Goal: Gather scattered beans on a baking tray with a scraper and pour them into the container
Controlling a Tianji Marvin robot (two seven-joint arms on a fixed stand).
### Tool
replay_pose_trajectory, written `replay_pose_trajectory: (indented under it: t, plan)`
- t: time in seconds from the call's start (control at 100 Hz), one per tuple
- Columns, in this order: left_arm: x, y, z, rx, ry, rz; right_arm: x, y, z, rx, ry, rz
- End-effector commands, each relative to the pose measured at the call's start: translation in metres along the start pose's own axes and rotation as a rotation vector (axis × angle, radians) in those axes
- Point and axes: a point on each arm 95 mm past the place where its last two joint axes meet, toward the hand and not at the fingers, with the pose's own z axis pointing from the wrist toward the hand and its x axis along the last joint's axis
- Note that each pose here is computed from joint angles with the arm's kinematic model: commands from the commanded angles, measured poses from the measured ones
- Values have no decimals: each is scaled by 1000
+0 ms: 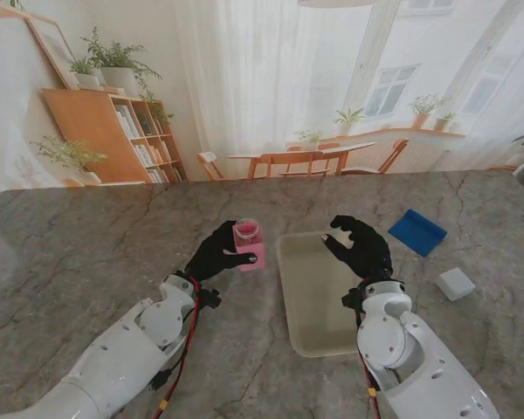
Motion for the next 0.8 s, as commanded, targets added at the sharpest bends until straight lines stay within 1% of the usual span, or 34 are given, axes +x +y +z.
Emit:
replay_pose_trajectory:
  t: [0.0,0.07,0.15,0.26,0.37,0.47,0.58,0.66,0.71,0.79]
  plan:
    - [2,-8,-2,16,4,10,3,2,-2,-1,14,-2]
    - [7,-15,-6,19,17,53,4,8,-1,3,35,-19]
    - [12,-22,-9,20,35,106,4,19,1,29,73,-76]
    - [19,-29,-15,18,51,155,4,38,5,63,123,-150]
    - [25,-33,-19,17,65,192,1,57,7,109,172,-251]
    - [28,-33,-22,18,69,193,-6,73,8,158,195,-353]
    - [30,-32,-23,-3,74,198,-20,86,7,213,191,-489]
    - [31,-30,-23,-24,80,201,-33,93,6,253,164,-584]
    - [32,-29,-23,-37,86,198,-42,97,6,268,140,-620]
    - [34,-26,-23,-49,97,195,-57,100,6,273,85,-649]
